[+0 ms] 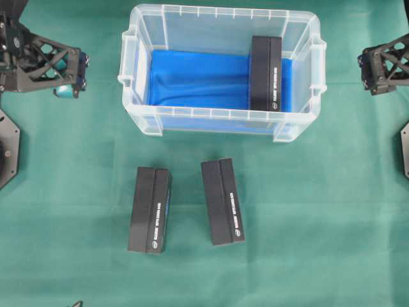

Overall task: Take out the box from the case.
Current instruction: 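Move the open right gripper over the right black box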

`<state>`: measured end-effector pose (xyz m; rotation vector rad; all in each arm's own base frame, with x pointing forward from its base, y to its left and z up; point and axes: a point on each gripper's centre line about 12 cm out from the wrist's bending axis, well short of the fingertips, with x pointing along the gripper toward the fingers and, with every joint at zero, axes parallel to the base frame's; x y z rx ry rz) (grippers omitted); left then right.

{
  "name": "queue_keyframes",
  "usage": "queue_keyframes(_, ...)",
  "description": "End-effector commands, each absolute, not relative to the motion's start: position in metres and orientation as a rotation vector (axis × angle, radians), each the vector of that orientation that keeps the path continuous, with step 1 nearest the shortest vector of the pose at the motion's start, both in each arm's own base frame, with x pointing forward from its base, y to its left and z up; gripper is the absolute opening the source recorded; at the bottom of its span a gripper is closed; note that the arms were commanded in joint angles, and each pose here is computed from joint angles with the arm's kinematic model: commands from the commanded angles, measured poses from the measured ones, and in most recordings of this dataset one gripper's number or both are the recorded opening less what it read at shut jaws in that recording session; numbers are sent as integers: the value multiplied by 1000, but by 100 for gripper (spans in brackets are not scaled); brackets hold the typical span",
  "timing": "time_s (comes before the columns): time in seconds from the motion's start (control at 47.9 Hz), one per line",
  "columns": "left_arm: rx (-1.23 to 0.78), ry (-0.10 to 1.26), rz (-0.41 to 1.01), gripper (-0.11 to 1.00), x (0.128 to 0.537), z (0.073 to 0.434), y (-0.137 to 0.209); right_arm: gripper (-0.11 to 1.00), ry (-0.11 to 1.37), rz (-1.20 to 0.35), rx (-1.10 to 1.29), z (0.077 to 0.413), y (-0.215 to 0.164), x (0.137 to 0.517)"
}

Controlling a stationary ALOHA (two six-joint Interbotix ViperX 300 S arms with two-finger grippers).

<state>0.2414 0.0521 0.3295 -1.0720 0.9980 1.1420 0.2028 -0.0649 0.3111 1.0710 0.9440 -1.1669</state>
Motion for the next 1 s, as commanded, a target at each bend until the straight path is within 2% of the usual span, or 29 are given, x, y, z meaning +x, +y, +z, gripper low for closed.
queue_keyframes(0.0, -1085, 977, 1131, 97, 239, 337, 54, 92, 932, -1163, 1075, 315, -65, 202)
queue_keyframes(0.459, -1090, 975, 1136, 97, 240, 335, 54, 92, 907, -1175, 1101, 314, -66, 209)
queue_keyframes(0.98, -1086, 982, 1139, 97, 241, 332, 54, 92, 901, -1134, 1122, 309, -73, 268)
